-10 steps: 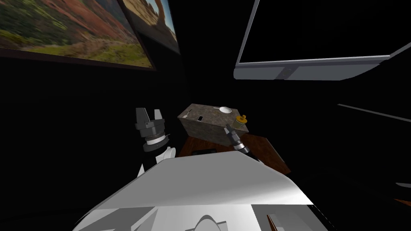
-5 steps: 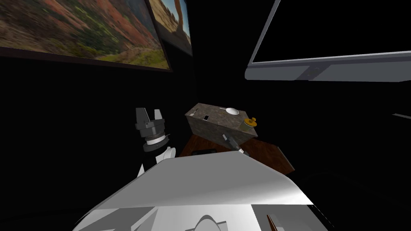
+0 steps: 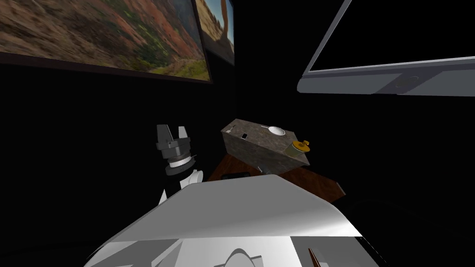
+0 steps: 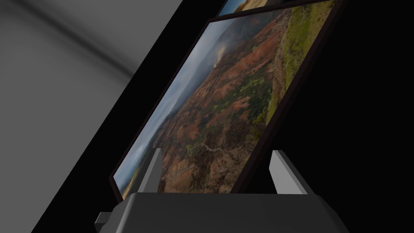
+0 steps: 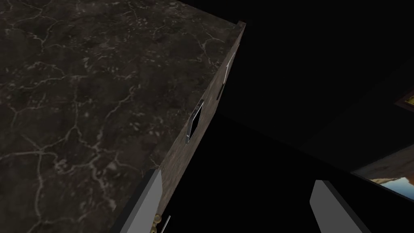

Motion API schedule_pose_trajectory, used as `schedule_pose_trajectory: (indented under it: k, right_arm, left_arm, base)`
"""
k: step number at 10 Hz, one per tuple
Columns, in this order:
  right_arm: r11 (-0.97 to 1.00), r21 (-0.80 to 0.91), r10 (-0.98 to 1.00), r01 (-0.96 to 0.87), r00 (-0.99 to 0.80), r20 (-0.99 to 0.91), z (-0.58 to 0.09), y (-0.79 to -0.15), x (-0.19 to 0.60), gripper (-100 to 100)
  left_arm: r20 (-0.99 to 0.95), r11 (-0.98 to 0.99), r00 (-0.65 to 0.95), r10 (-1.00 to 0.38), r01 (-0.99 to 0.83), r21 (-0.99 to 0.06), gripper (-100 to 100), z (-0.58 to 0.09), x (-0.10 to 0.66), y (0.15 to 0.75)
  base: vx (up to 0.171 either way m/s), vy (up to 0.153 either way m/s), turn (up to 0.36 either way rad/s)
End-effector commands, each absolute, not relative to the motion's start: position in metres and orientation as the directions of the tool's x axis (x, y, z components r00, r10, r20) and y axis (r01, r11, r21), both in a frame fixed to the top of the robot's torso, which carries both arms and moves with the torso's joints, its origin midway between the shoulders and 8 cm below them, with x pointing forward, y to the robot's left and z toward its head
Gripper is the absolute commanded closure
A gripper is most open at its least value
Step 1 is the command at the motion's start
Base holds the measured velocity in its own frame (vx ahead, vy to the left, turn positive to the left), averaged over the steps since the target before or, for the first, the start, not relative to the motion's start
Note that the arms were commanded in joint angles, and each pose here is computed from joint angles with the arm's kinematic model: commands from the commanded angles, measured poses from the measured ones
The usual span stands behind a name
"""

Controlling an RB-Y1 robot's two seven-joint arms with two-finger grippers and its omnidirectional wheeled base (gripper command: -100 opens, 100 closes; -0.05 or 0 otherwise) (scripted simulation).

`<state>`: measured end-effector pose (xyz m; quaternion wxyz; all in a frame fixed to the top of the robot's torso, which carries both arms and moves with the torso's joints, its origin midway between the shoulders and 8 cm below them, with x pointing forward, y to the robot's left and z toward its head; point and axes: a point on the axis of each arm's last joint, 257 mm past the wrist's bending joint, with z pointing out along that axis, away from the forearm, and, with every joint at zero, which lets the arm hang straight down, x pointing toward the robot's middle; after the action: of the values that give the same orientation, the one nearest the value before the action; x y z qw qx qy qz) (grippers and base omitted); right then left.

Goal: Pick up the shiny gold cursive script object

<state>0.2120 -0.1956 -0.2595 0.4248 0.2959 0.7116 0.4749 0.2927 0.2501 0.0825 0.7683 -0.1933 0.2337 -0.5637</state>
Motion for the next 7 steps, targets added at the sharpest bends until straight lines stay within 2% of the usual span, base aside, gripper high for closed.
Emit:
schedule_pose_trajectory:
  k: [1, 3, 5, 6, 7]
  right_arm:
    - [0.401, 0.911, 0.802, 0.095, -0.517, -0.299, -0.289, -0.195, 0.184, -100]
    - [0.424, 0.901, 0.778, 0.094, -0.547, -0.309, -0.292, -0.197, 0.178, -100]
    - [0.461, 0.873, 0.746, 0.159, -0.603, -0.284, -0.319, -0.2, 0.145, -100]
    - [0.466, 0.871, 0.741, 0.158, -0.608, -0.286, -0.319, -0.201, 0.144, -100]
    - [0.494, 0.84, 0.72, 0.222, -0.647, -0.252, -0.342, -0.206, 0.111, -100]
  left_arm:
    - [-0.141, 0.29, 0.255, -0.956, 0.776, -0.561, 0, 0.083, 0.293, 0.25]
    - [-0.141, 0.29, 0.255, -0.956, 0.776, -0.561, 0, 0.083, 0.293, 0.25]
    - [-0.141, 0.29, 0.255, -0.957, 0.776, -0.561, 0, 0.083, 0.293, 0.25]
    - [-0.141, 0.29, 0.255, -0.956, 0.776, -0.561, 0, 0.083, 0.293, 0.25]
    - [-0.141, 0.29, 0.255, -0.956, 0.776, -0.561, 0, 0.083, 0.293, 0.25]
  base:
    - [0.0, 0.041, 0.309]
    - [0.004, 0.018, 0.081]
    - [0.011, 0.018, 0.259]
    - [0.004, 0.005, -0.006]
    - [0.008, 0.02, 0.396]
